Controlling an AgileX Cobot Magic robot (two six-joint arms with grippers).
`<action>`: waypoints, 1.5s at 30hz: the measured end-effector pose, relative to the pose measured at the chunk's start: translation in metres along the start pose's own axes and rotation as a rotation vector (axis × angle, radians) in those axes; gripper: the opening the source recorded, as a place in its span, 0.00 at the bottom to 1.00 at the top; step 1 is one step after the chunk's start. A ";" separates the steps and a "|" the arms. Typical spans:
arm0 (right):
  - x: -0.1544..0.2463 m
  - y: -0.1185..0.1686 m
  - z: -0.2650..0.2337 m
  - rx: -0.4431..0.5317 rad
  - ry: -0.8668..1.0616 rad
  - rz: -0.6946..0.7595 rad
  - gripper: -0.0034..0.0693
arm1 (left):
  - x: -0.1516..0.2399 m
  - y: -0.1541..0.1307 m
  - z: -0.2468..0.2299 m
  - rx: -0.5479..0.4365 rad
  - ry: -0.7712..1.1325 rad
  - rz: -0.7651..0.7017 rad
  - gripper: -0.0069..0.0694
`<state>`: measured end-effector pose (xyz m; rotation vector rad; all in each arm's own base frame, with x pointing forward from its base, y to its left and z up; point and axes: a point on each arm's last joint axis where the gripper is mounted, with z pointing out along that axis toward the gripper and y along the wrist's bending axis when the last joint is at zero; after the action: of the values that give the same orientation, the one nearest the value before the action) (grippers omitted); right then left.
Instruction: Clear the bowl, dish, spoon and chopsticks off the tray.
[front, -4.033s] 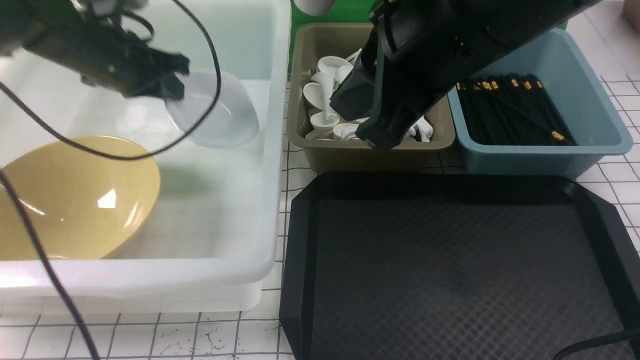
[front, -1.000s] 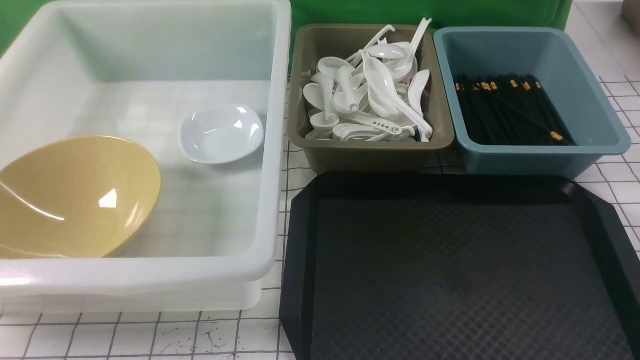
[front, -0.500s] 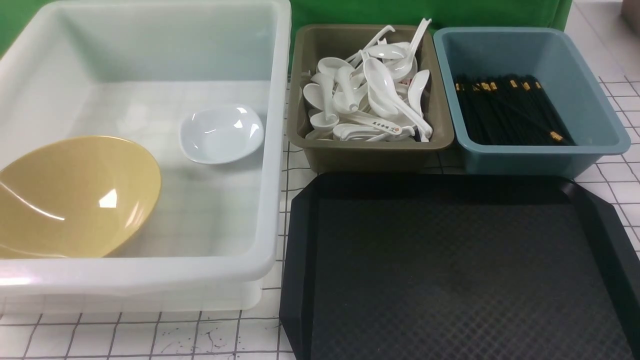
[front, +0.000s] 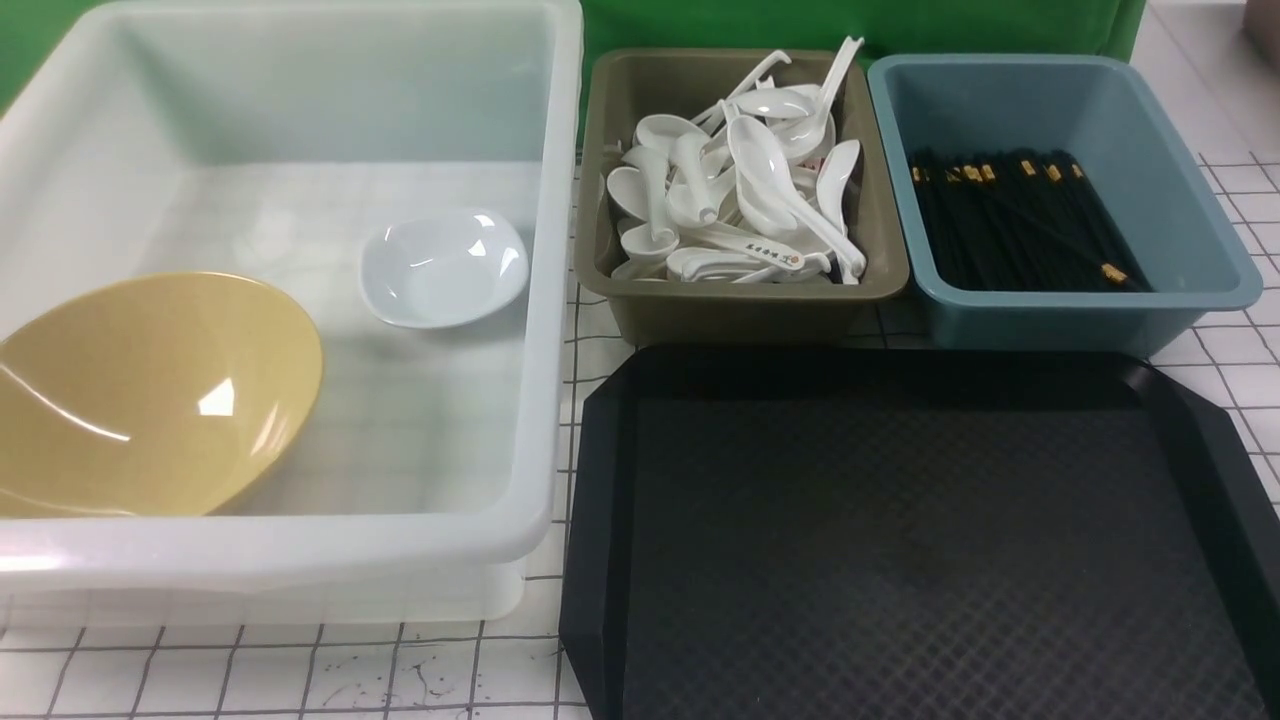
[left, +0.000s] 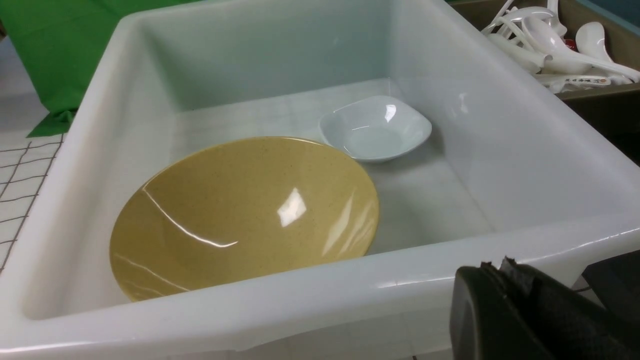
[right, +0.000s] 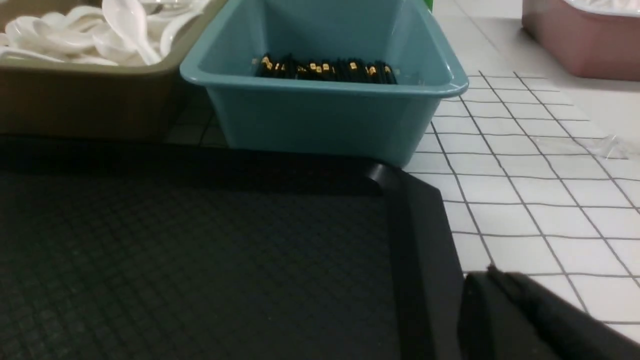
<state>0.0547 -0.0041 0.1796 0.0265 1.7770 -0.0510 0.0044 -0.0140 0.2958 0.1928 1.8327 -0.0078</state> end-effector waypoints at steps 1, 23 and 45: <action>0.003 0.000 0.000 0.004 0.031 0.004 0.10 | 0.000 0.000 0.000 0.000 0.000 0.000 0.07; 0.003 0.000 0.000 0.005 0.041 0.005 0.10 | 0.000 0.000 0.000 0.000 0.001 0.000 0.07; 0.003 0.000 0.000 0.005 0.041 0.005 0.11 | 0.018 0.004 0.023 -0.036 -0.023 -0.006 0.07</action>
<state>0.0537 -0.0046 0.1763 0.0365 1.8180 -0.0516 0.0225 -0.0102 0.2730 0.1612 1.8089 0.0180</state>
